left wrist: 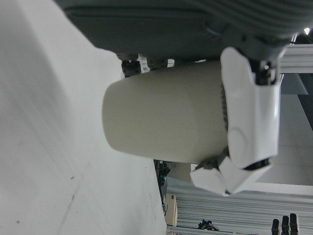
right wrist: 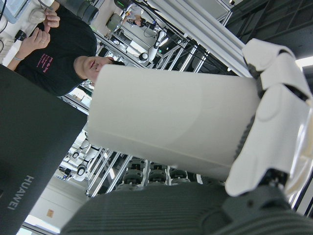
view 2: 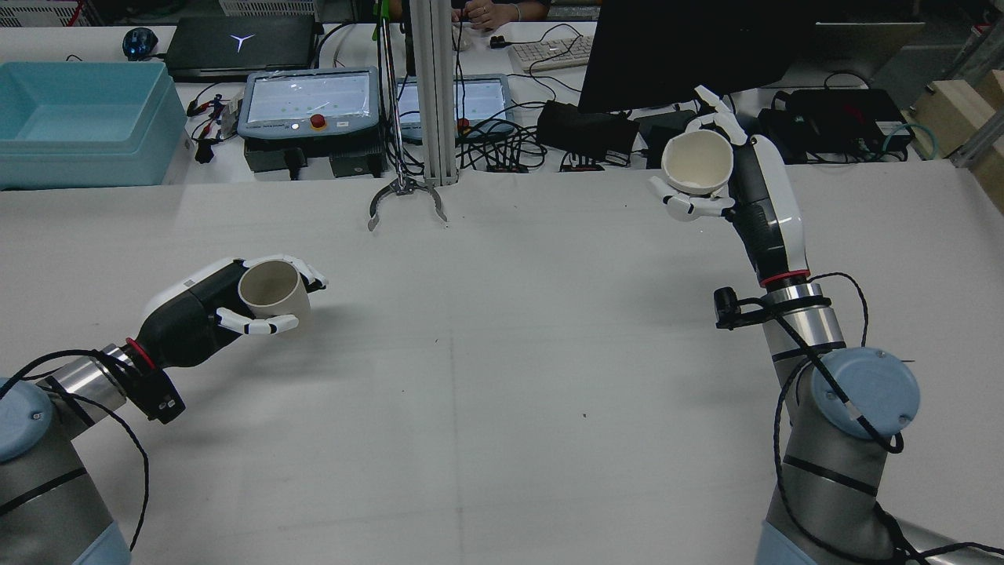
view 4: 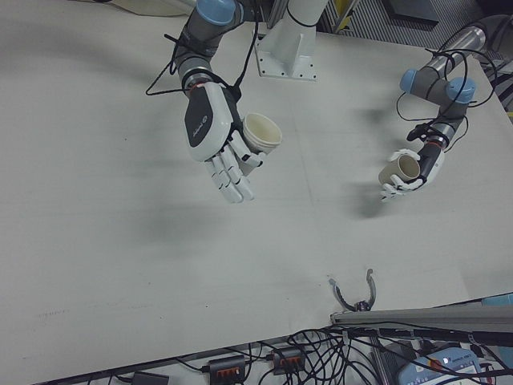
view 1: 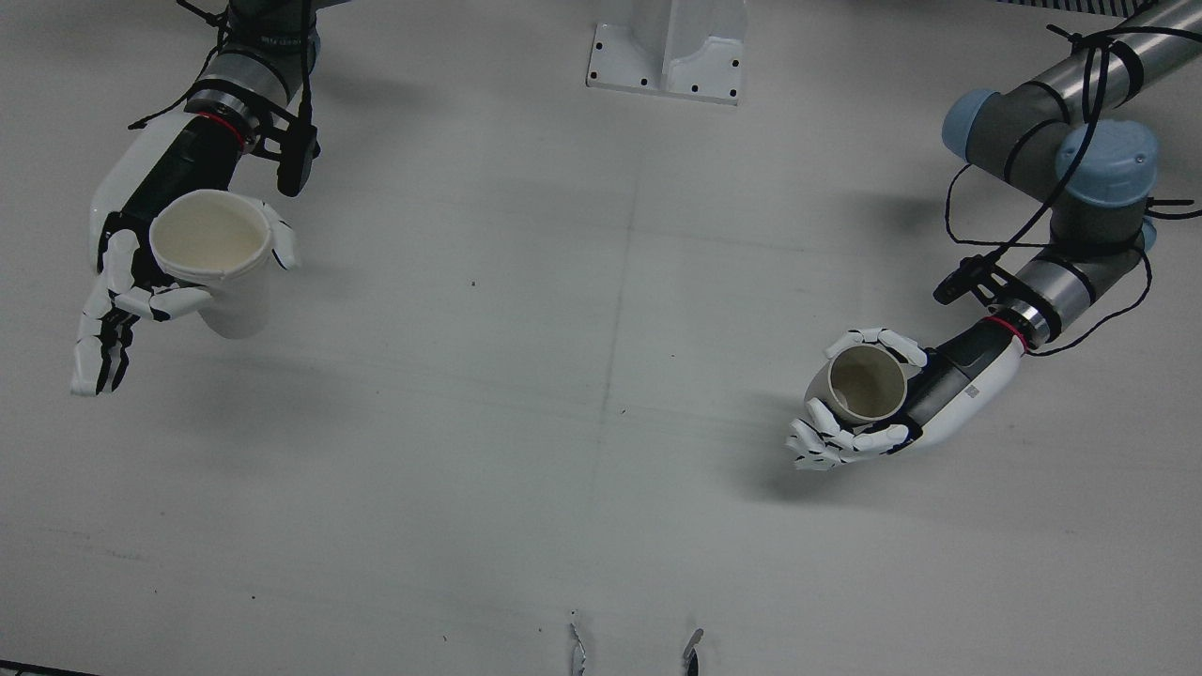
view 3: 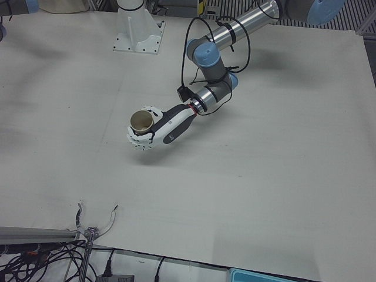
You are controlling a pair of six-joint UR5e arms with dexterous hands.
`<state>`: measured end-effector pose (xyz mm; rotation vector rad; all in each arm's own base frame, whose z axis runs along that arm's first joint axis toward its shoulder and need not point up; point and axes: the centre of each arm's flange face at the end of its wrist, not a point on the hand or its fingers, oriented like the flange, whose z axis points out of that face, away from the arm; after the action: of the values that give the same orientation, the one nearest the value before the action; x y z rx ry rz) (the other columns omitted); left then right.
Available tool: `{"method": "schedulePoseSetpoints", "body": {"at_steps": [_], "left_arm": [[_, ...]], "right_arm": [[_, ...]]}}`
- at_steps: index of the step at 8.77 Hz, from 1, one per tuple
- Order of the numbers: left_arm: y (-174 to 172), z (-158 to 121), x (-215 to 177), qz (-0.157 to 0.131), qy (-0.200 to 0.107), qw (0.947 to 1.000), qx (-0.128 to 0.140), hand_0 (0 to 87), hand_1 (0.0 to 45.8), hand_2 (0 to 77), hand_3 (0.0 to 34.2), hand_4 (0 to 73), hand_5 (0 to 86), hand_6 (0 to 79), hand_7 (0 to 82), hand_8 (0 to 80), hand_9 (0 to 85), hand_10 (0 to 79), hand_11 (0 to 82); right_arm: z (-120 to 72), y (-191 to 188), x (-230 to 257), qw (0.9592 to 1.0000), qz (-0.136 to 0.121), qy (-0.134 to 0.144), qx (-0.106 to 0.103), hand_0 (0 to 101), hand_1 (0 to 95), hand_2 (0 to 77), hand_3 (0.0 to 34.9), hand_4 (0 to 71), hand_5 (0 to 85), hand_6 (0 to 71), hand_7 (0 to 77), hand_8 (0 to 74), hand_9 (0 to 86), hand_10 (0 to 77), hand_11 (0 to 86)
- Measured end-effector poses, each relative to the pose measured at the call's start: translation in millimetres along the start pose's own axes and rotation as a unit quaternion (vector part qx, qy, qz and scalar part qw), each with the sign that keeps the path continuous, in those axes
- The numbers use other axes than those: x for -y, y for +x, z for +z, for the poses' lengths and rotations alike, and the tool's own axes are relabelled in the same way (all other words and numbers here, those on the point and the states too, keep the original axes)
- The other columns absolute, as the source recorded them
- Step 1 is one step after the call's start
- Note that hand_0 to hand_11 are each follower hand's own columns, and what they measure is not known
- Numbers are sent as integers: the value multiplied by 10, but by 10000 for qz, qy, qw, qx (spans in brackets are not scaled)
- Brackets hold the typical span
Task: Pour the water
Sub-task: 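Bring the white cup above the beige cup held by the left hand, then tilt the white cup with the right hand over the beige cup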
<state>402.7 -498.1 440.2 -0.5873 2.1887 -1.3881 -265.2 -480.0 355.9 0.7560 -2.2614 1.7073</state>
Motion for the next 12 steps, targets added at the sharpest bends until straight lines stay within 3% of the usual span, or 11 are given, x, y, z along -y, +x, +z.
{"method": "schedulePoseSetpoints", "body": {"at_steps": [5, 6, 8, 12], "left_arm": [[-950, 724, -1198, 87, -637, 9965, 534, 526, 278, 387, 0, 327, 415, 251, 349, 191, 273, 98, 164], [-1056, 779, -1332, 106, -713, 9957, 585, 525, 278, 387, 0, 327, 415, 251, 349, 185, 273, 76, 164], [-1145, 816, -1436, 111, -771, 9950, 630, 525, 278, 387, 0, 327, 415, 251, 349, 185, 273, 98, 169], [-1159, 820, -1451, 102, -777, 9949, 638, 527, 278, 387, 0, 333, 415, 240, 349, 185, 273, 98, 169]], "right_arm": [[42, -228, -369, 9950, -798, -603, 16, 492, 169, 311, 0, 196, 660, 82, 142, 54, 104, 76, 125], [17, -329, -492, 9916, -1030, -783, 62, 492, 169, 311, 0, 196, 660, 82, 142, 54, 104, 76, 125], [-159, -380, -793, 9815, -1511, -1172, 44, 484, 169, 382, 0, 196, 660, 104, 158, 54, 104, 65, 120], [-500, -127, -1222, 9630, -2039, -1755, -172, 474, 169, 453, 0, 147, 676, 104, 158, 60, 104, 71, 120]]}}
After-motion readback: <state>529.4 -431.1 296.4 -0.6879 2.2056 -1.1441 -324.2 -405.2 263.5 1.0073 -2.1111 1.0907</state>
